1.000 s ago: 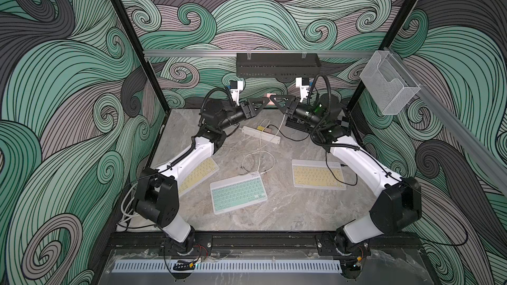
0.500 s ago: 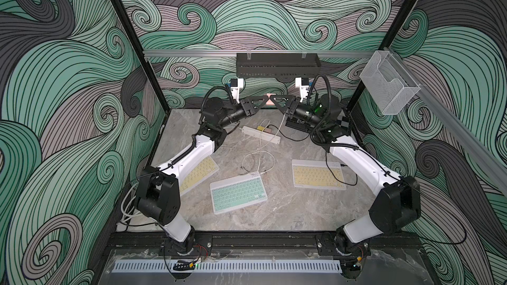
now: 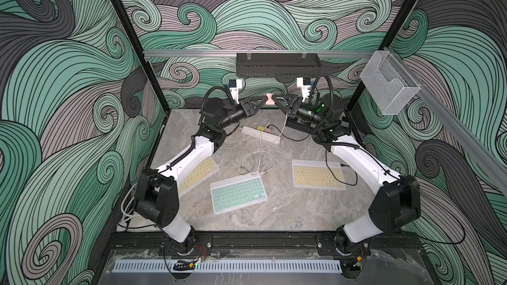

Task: Unplug the wireless keyboard
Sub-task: Remove the power cord from the plug.

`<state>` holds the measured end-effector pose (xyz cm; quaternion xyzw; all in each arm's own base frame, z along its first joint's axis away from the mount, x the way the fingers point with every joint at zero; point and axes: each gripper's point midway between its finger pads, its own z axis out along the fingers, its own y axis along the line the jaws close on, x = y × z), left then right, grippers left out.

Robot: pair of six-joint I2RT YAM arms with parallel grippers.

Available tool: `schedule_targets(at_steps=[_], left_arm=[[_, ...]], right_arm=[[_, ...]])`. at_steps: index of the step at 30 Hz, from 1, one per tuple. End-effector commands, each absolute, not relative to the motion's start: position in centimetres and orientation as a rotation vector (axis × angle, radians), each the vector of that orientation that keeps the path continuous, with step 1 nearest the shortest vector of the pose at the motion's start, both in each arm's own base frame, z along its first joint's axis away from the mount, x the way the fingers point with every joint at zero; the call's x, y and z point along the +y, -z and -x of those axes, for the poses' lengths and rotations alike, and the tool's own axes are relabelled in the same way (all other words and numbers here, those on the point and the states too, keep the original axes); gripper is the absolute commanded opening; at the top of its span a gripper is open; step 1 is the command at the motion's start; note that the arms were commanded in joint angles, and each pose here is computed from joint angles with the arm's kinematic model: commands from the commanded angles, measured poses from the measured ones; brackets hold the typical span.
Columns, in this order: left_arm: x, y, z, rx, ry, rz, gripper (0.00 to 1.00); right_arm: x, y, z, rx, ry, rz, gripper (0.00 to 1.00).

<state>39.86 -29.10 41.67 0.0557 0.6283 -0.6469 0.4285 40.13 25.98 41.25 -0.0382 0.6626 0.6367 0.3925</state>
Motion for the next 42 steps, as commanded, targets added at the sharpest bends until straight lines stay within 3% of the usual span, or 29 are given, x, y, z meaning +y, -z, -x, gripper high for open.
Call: schedule_targets(at_steps=[1, 5, 13, 17, 20, 25, 29, 32, 42], left_arm=[[-28.2, -43.9, -39.2, 1.504, 1.578, -0.152, 0.0], [-28.8, -43.9, -39.1, 1.533, 1.604, -0.188, 0.0], [-29.9, -43.9, -38.7, 1.572, 1.656, -0.264, 0.0], [-30.1, -43.5, -38.9, 1.601, 1.659, -0.247, 0.0], [-30.2, -43.1, -39.2, 1.632, 1.676, -0.22, 0.0], [-30.0, -43.2, -39.2, 1.684, 1.724, -0.153, 0.0], [-29.8, -43.3, -38.6, 1.766, 1.692, -0.143, 0.0], [-29.7, -43.3, -38.2, 1.802, 1.693, -0.138, 0.0], [-30.4, -42.1, -37.7, 1.873, 1.721, -0.147, 0.0]], right_arm=[[24.3, -42.0, -39.2, 1.667, -1.621, 0.119, 0.53], [23.8, -42.0, -38.4, 1.67, -1.623, 0.201, 0.45], [24.2, -42.6, -37.8, 1.661, -1.648, 0.308, 0.43], [24.3, -42.5, -37.9, 1.653, -1.649, 0.317, 0.33], [24.4, -42.9, -37.4, 1.617, -1.611, 0.399, 0.33], [24.1, -41.7, -35.4, 1.617, -1.36, 0.705, 0.5], [23.0, -40.2, -35.2, 1.604, -1.123, 0.807, 0.5], [22.6, -39.6, -35.5, 1.582, -1.0, 0.86, 0.45], [22.6, -40.5, -36.2, 1.526, -0.927, 0.894, 0.45]])
